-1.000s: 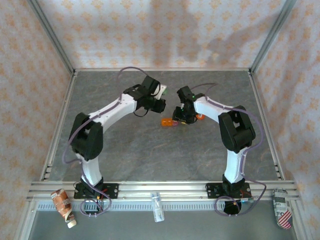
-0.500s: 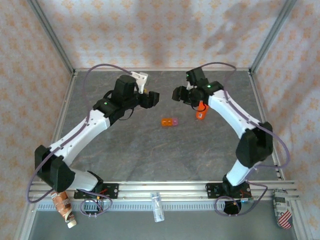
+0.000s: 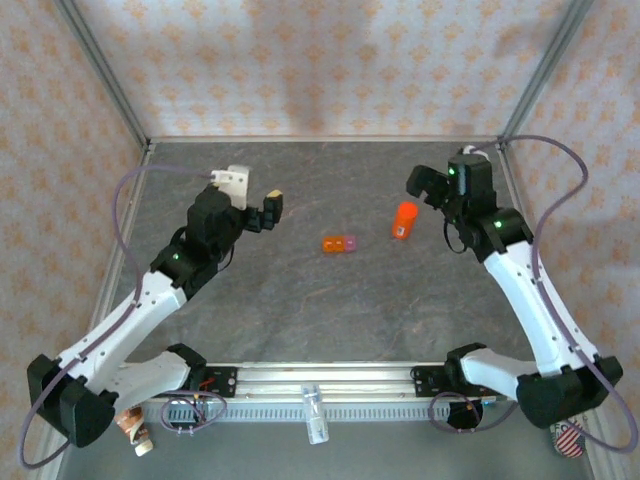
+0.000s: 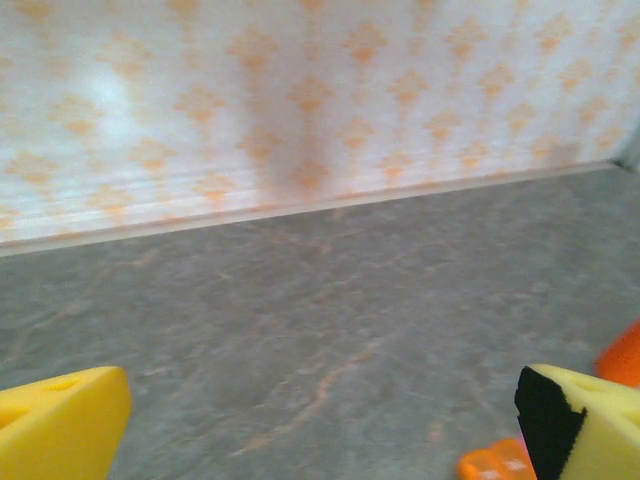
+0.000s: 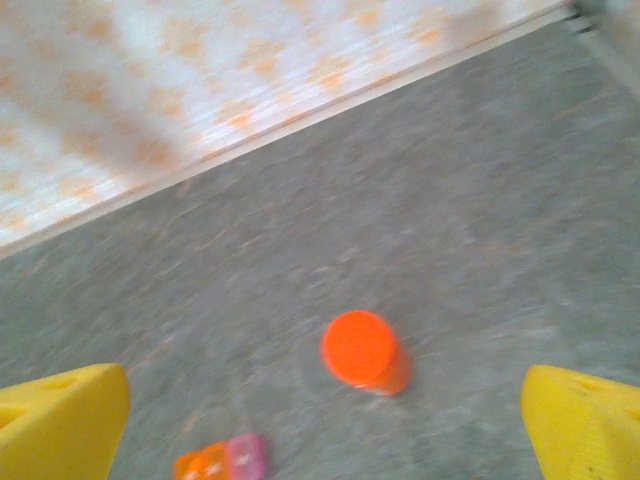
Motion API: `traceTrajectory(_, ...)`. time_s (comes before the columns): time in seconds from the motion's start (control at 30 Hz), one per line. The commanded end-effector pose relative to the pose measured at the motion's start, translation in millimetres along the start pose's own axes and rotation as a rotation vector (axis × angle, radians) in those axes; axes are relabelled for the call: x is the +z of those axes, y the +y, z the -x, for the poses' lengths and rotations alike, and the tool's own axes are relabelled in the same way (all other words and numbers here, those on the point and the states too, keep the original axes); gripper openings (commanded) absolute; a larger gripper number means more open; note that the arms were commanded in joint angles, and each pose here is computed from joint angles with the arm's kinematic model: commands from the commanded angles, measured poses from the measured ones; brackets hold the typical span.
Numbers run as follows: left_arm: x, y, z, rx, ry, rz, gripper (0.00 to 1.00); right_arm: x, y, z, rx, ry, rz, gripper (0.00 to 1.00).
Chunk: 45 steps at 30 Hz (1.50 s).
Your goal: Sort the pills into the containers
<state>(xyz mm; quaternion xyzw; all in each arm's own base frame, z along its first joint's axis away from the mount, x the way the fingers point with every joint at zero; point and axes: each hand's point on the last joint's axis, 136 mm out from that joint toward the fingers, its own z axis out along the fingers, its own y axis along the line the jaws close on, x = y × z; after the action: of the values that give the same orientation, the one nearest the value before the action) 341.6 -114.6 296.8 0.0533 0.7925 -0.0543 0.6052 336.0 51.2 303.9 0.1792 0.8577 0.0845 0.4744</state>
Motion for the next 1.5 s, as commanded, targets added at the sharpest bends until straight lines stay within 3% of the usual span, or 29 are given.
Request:
traceTrajectory(0.0, -8.5, 38.1, 11.3, 0.041, -0.134, 0.165, 1.0, 0.9, -53.8, 14.5, 0.011, -0.159, -0.232, 1.0)
traceTrajectory(0.27, -9.1, 103.5, -47.7, 0.008, -0.127, 0.334, 1.0, 21.7, -131.7, -6.7, 0.153, -0.27, -0.432, 1.0)
traceTrajectory(0.5, -0.2, 155.2, -93.2, -0.053, -0.107, 0.448, 1.0, 43.8, -174.5, -30.1, 0.123, -0.307, -0.562, 1.0)
traceTrajectory(0.87, 27.0, 155.4, -116.9, -0.022, -0.049, 0.401, 1.0, 79.4, -184.1, -61.0, 0.023, -0.256, -0.563, 1.0)
traceTrajectory(1.2, 51.9, 142.3, -163.1, -0.05, -0.023, 0.307, 1.0, 106.1, -164.3, -72.7, -0.047, -0.313, -0.38, 1.0)
traceTrajectory(1.47, 73.2, 134.3, -178.7, -0.022, 0.013, 0.249, 1.0, 131.1, -149.2, -83.9, -0.121, -0.304, -0.272, 1.0)
